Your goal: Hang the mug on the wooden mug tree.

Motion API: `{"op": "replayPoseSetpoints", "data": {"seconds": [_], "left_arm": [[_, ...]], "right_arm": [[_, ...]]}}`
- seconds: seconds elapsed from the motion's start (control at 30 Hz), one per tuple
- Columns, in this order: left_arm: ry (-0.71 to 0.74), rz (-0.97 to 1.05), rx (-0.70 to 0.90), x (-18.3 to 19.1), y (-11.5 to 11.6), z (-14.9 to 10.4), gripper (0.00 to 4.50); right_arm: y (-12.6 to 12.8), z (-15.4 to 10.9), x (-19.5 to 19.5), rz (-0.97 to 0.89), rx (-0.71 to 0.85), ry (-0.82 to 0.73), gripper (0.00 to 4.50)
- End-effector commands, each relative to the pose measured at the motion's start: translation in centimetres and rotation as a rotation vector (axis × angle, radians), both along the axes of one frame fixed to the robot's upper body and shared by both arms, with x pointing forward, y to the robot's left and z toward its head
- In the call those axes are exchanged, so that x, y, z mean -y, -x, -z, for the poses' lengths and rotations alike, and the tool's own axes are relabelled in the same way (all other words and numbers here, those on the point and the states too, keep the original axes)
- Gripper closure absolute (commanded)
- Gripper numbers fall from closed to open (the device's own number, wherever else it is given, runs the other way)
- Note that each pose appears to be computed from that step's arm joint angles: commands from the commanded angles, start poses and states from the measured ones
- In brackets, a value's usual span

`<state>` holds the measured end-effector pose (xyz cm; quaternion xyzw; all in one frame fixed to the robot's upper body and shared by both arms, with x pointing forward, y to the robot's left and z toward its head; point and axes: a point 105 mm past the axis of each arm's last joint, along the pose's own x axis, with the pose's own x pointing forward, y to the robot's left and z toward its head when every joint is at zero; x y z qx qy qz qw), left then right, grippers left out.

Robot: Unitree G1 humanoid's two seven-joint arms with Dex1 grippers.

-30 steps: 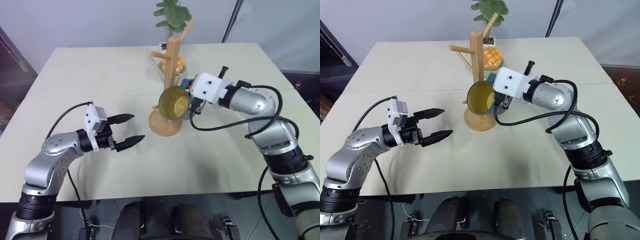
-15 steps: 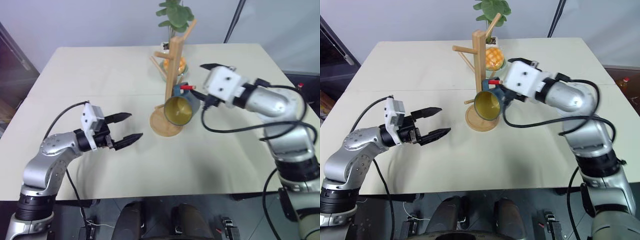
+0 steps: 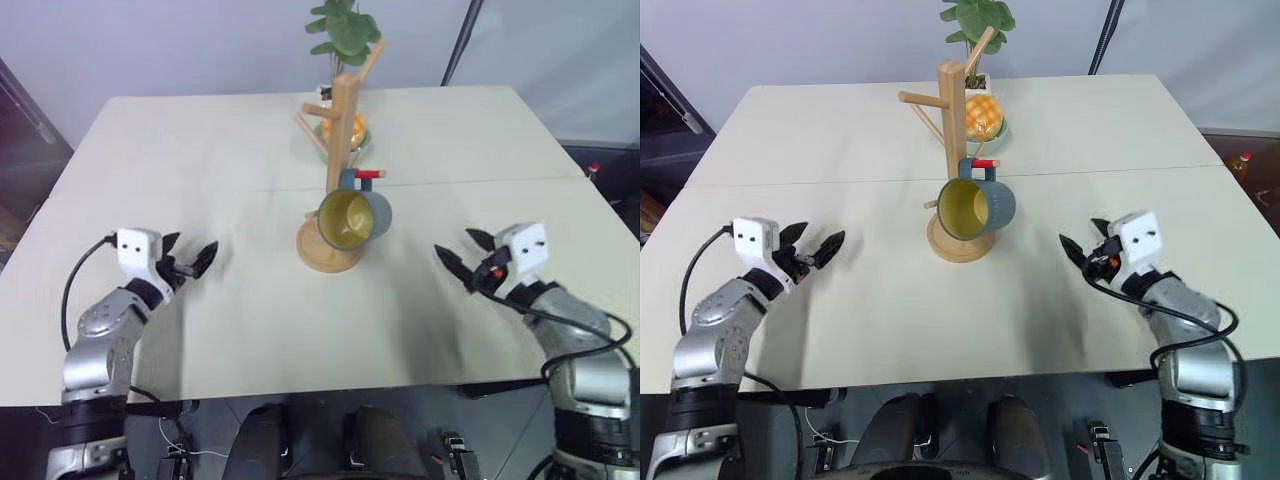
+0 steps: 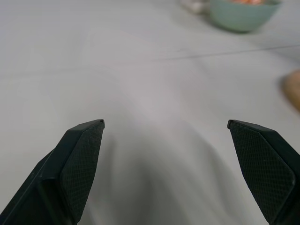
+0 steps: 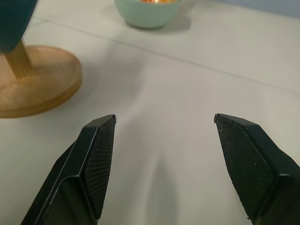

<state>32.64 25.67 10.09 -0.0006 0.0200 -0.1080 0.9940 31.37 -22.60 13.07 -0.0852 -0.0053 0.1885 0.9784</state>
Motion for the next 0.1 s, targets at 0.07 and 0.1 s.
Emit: {"op": "replayPoseSetpoints", "data": {"seconds": [0.07,0.1], "left_arm": [[-0.027,-0.096,0.046,-1.78,0.70,-0.67,0.00],[-0.018,-0.093,0.046,-1.76,0.88,-0.63,0.00]], "right_arm": [[-0.65,-0.69,-0.34,-0.008,0.065,-0.046,1.03],[-0.74,-0.59,-0.37,-0.011,0.065,-0.043,1.03]]}}
